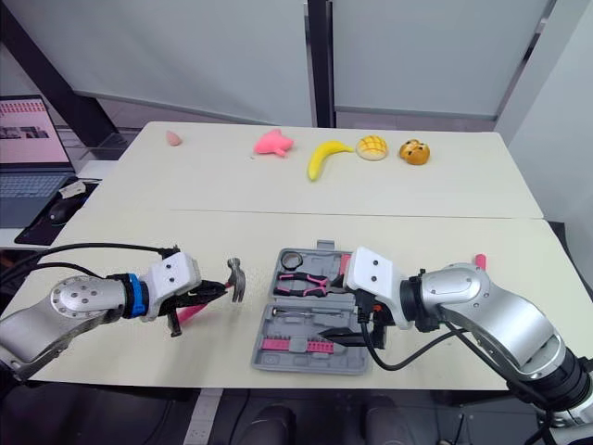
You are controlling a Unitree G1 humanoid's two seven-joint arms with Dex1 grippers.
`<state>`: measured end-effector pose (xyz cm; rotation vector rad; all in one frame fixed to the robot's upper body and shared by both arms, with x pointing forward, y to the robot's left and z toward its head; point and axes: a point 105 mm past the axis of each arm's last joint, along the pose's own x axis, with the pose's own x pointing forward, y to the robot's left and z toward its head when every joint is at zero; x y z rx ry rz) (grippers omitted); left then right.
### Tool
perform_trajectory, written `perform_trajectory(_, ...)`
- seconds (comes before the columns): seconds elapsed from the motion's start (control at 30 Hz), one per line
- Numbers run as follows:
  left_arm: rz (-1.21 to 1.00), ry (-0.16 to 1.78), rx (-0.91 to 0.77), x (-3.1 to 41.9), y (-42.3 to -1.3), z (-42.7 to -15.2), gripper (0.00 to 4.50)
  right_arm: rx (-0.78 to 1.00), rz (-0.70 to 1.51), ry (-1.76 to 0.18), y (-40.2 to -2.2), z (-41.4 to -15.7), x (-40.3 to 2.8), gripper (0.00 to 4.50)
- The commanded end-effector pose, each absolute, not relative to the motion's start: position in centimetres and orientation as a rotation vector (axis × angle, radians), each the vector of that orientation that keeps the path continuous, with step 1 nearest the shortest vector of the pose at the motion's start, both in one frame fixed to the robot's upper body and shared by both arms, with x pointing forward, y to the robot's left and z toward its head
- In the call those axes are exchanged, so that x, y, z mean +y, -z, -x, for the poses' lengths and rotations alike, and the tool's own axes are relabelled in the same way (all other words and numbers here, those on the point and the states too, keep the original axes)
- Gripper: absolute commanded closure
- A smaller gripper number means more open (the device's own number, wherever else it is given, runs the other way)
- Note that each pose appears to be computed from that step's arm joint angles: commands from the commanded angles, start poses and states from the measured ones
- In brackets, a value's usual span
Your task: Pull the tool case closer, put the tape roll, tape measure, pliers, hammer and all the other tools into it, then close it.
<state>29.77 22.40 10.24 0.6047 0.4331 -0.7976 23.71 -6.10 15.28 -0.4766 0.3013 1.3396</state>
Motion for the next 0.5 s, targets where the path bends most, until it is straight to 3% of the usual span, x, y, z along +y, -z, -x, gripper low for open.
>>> perform_trajectory(0.03, -0.537, 0.685, 0.436, 22.4, -11.6, -30.3, 4.47, 0.254, 0.497, -1.362, -16.1, -23.5, -5.7, 0.0)
perform_trajectory(0.5, -0.285, 0.172, 0.515, 24.1, -8.7, -32.6, 4.47, 0.217, 0.517, -1.35, -16.1, -24.8, -4.2, 0.0)
